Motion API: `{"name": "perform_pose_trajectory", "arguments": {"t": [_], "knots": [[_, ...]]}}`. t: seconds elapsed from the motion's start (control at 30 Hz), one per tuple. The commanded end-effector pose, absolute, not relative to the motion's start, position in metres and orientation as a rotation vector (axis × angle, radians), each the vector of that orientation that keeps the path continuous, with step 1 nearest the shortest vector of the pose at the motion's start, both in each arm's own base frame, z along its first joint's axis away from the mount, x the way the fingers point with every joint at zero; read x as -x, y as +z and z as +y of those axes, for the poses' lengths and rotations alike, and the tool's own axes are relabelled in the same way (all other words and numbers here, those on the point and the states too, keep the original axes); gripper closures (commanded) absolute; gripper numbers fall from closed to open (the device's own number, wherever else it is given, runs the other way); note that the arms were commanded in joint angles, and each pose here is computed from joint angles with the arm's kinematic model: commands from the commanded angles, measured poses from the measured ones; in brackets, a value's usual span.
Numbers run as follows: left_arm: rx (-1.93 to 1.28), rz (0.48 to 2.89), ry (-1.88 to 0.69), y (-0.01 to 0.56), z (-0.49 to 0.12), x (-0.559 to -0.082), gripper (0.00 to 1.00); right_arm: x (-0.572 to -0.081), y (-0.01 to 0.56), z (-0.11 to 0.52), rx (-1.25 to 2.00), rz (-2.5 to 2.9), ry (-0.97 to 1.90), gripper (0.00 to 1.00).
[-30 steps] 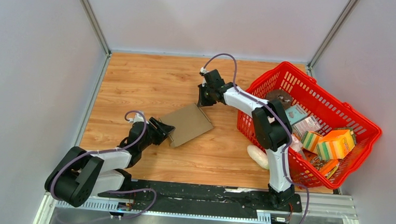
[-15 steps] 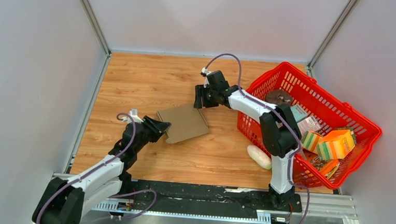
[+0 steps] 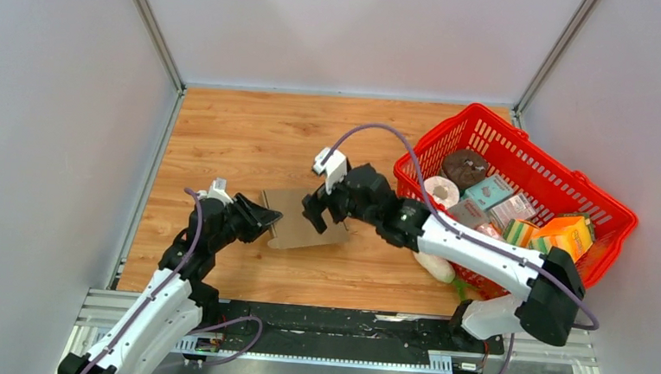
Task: Fold the paper box
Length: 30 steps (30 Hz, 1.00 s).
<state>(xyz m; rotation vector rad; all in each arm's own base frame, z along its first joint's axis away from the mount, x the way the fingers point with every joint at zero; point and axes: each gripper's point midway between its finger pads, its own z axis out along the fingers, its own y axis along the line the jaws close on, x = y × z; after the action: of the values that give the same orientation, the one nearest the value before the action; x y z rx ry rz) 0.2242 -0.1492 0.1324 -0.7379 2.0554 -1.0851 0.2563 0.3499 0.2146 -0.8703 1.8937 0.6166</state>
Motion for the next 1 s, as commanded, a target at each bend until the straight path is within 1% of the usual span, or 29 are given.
{"name": "perform_pose_trajectory", "arguments": {"t": [0.0,0.03,0.07,0.17,0.2,0.33,0.47,0.53,0.57,0.63,0.73,0.77,0.83,0.87,0.97], "knots": [[0.643,2.115,-1.175,0.163,-0.162,-0.208,0.69,-0.215,0.215,0.365,1.059,1.68,0.547,0.03],[0.637,2.129,-1.201,0.165,-0.165,-0.204,0.71,-0.206,0.2,0.362,1.105,1.669,0.513,0.03],[0.64,2.144,-1.21,0.165,-0.166,-0.201,0.73,-0.192,0.209,0.366,1.11,1.614,0.509,0.03],[0.657,2.159,-1.247,0.17,-0.168,-0.193,0.76,-0.172,0.196,0.365,1.176,1.57,0.453,0.04],[0.675,2.15,-1.266,0.172,-0.168,-0.191,0.76,-0.171,0.198,0.369,1.166,1.544,0.446,0.05],[0.737,2.143,-1.343,0.173,-0.171,-0.182,0.76,-0.173,0.198,0.367,1.114,1.454,0.269,0.08],[0.831,2.152,-1.419,0.167,-0.174,-0.176,0.76,-0.164,0.204,0.368,1.086,1.336,0.123,0.11],[0.862,2.141,-1.457,0.17,-0.175,-0.174,0.76,-0.165,0.201,0.367,1.083,1.319,0.053,0.14],[0.866,2.14,-1.467,0.17,-0.176,-0.173,0.76,-0.167,0.2,0.367,1.051,1.311,0.008,0.18],[0.89,2.135,-1.488,0.17,-0.176,-0.171,0.76,-0.172,0.196,0.357,1.046,1.274,-0.116,0.2],[0.935,2.129,-1.517,0.168,-0.176,-0.17,0.76,-0.175,0.194,0.356,1.024,1.236,-0.194,0.28],[0.933,2.125,-1.527,0.168,-0.177,-0.169,0.76,-0.175,0.195,0.355,0.981,1.233,-0.214,0.34],[0.941,2.124,-1.535,0.168,-0.177,-0.169,0.75,-0.174,0.197,0.35,0.973,1.199,-0.273,0.39],[0.945,2.122,-1.538,0.166,-0.177,-0.17,0.75,-0.17,0.195,0.353,0.954,1.187,-0.262,0.46],[0.951,2.076,-1.566,0.17,-0.177,-0.172,0.72,-0.169,0.192,0.355,0.944,1.166,-0.297,0.58]]}}
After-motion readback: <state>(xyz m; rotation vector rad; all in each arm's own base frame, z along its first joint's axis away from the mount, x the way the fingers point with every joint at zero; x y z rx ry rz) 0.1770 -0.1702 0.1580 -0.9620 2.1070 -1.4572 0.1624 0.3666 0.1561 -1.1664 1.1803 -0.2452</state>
